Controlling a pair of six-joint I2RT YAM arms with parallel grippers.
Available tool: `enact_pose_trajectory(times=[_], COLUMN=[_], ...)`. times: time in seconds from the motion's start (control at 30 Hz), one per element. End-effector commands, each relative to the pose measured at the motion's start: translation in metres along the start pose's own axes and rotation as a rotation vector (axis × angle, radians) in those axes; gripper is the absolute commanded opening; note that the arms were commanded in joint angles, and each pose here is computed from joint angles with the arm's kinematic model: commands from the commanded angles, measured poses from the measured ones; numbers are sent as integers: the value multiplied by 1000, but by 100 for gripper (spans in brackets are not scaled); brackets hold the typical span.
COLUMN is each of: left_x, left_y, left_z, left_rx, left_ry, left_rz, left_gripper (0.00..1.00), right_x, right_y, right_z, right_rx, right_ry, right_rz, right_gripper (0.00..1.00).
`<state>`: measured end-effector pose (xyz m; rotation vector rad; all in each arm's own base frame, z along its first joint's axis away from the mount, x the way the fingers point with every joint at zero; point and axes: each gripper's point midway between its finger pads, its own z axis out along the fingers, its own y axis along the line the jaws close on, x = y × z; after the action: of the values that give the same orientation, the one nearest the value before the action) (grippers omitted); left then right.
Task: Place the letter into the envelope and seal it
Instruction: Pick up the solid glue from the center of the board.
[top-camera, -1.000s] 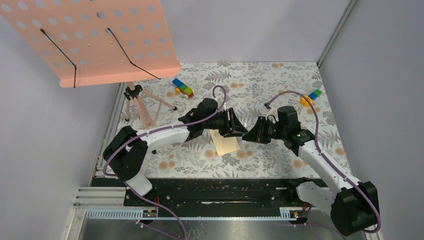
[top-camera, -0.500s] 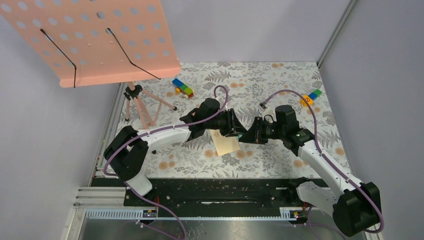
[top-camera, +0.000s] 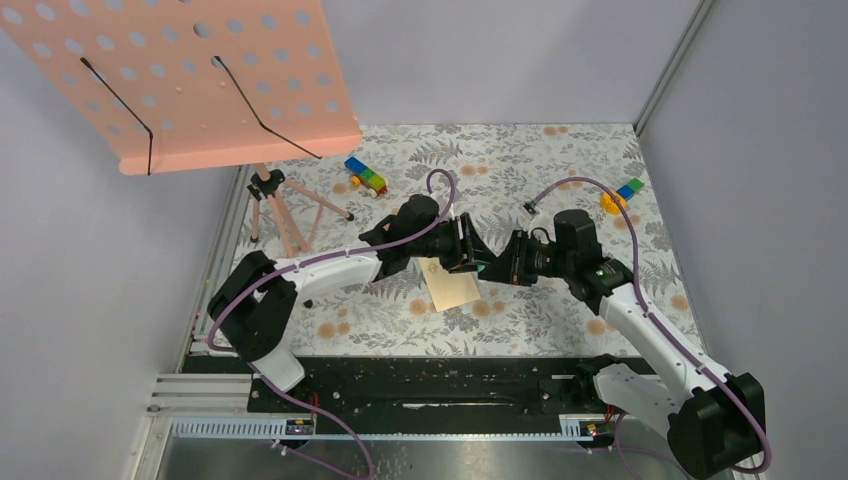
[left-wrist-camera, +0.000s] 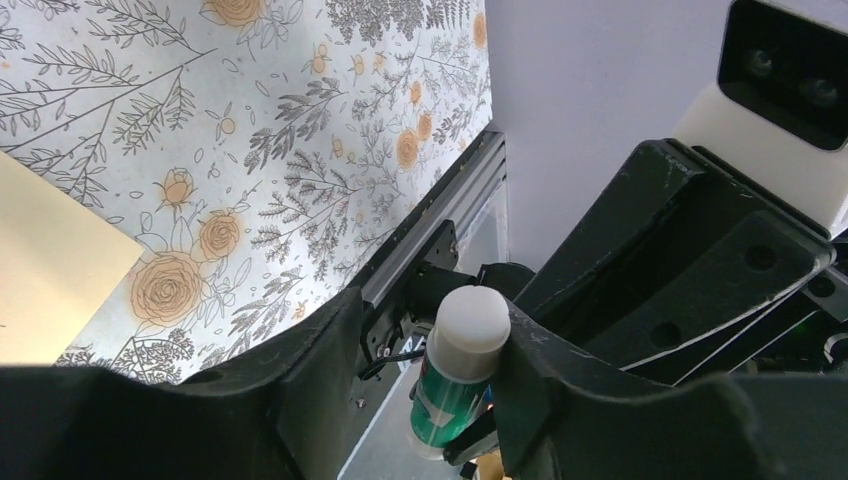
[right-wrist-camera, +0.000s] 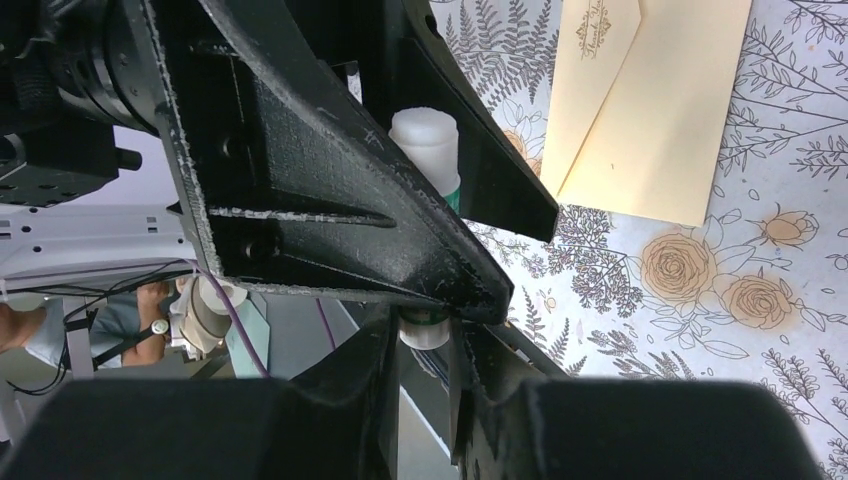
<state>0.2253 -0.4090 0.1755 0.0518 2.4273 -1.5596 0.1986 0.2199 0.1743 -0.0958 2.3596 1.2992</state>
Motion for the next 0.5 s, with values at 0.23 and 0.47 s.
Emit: enact_pose_trajectory(times=[0.23,0.47], left_x=[-14,-26], left_y=[-41,-66], left_z=[-12,-27], left_rx=[100,196], left_ry=[-57,-78], left_rz=[37,116], left_gripper=[1,0], right_x=[-23,-30], right_y=[17,30], right_z=[-5,-17], right_rx=[-26,-18], right_ry=[-115,-142], right_rz=[-45,-67], right_gripper=[0,65])
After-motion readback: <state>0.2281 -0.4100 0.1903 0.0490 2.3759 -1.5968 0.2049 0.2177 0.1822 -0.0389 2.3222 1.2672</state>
